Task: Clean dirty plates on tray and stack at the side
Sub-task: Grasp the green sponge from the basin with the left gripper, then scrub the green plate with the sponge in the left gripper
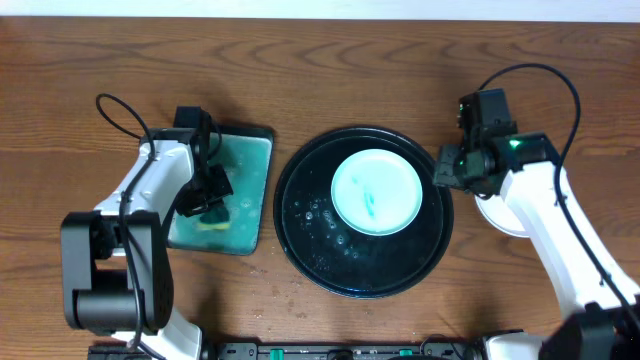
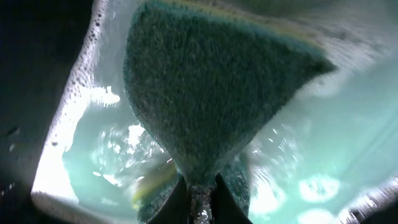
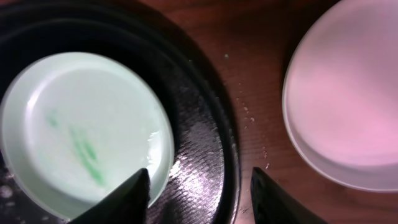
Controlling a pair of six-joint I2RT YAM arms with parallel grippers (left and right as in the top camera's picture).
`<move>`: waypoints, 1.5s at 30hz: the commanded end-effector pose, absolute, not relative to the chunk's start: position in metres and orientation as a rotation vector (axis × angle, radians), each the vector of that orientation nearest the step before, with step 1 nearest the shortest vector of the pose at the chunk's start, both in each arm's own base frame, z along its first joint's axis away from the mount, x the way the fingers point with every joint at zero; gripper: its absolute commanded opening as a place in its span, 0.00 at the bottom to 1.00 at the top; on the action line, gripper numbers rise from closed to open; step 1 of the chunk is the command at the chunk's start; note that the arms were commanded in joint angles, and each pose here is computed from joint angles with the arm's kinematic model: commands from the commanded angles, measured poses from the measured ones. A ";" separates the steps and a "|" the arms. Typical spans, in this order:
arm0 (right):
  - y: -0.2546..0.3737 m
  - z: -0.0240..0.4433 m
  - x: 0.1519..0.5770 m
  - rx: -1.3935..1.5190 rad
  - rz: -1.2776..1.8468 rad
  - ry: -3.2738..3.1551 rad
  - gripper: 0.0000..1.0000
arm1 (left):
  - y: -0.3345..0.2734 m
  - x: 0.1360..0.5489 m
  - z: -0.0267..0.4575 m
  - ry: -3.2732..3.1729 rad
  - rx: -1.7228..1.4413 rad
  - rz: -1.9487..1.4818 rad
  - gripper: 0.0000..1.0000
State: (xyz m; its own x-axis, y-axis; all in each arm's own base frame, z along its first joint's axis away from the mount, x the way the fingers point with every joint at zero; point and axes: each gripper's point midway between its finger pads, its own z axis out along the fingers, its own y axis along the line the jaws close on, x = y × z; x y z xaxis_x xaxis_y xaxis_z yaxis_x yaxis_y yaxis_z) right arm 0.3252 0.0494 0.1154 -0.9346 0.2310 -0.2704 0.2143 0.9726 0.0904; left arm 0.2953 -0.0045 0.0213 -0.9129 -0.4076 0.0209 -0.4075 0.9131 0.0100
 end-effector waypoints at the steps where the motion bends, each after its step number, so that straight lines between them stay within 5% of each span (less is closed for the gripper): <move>1: 0.060 0.102 0.323 0.224 0.226 2.905 0.47 | -0.010 0.306 0.052 -3.137 0.614 0.076 0.07; 7: 0.085 0.092 0.321 -0.150 0.408 2.924 0.51 | -0.011 0.304 0.074 -3.195 0.595 0.108 0.07; 15: 0.085 0.044 0.329 -0.146 0.399 3.020 0.48 | -0.032 0.303 0.100 -3.254 0.480 0.323 0.07; 19: 0.099 0.020 0.326 -0.136 0.526 3.073 0.25 | -0.032 0.301 0.122 -3.323 0.480 0.350 0.07; 29: 0.124 -0.003 0.303 -0.219 0.560 3.180 0.01 | -0.077 0.300 0.166 -3.409 0.340 0.679 0.07; 39: 0.151 -0.003 0.283 -0.236 0.511 3.243 0.01 | -0.204 0.315 0.131 -3.352 0.047 0.853 0.07; 45: 0.151 -0.003 0.283 -0.191 0.492 3.252 0.01 | -0.257 0.304 0.075 -3.189 0.208 0.837 0.07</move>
